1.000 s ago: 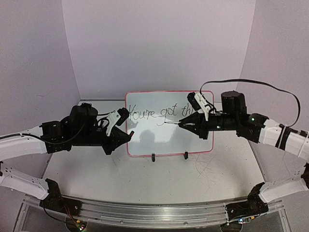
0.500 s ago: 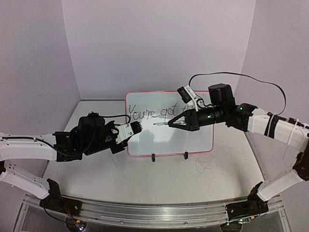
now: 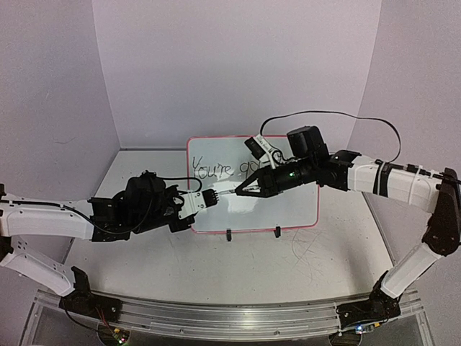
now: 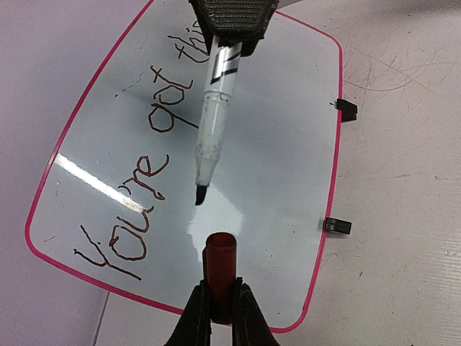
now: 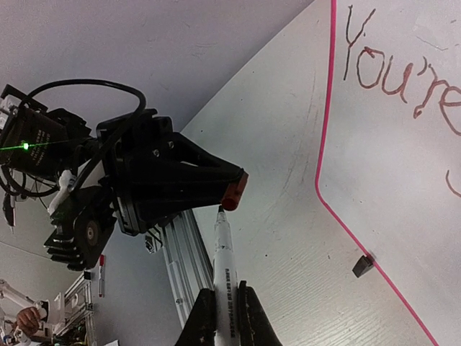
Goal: Write a sentence on the whiteboard
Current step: Insert the whiteboard marker without the cap into the pen cap.
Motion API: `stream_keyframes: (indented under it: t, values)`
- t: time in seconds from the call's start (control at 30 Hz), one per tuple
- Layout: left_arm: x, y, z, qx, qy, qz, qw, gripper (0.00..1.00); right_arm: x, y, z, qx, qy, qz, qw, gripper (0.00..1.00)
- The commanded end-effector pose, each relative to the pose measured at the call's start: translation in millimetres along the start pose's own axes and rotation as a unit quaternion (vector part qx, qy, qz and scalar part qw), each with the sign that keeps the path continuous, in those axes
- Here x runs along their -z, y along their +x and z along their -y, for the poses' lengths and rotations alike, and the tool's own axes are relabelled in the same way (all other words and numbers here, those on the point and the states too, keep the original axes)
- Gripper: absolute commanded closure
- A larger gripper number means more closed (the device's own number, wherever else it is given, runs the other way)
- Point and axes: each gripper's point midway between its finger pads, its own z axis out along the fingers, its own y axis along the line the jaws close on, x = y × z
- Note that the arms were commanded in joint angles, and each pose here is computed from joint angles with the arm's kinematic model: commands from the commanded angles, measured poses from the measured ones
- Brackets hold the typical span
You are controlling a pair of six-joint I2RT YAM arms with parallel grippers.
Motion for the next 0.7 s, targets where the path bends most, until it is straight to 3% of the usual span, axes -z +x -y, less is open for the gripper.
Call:
stream_keyframes:
  t: [0.0,0.67]
  values:
    - [-2,-8,-1,-0.005,-0.006,0.014,1.0,1.0,-6,-11,-15,0.011,-0.016,-0.001,1.0,1.0]
    - [-1,-6,-1,-0.006,-0.008,0.011,1.0,1.0,-14,-3,-5,0.009,0.015,-0.021,1.0,1.0]
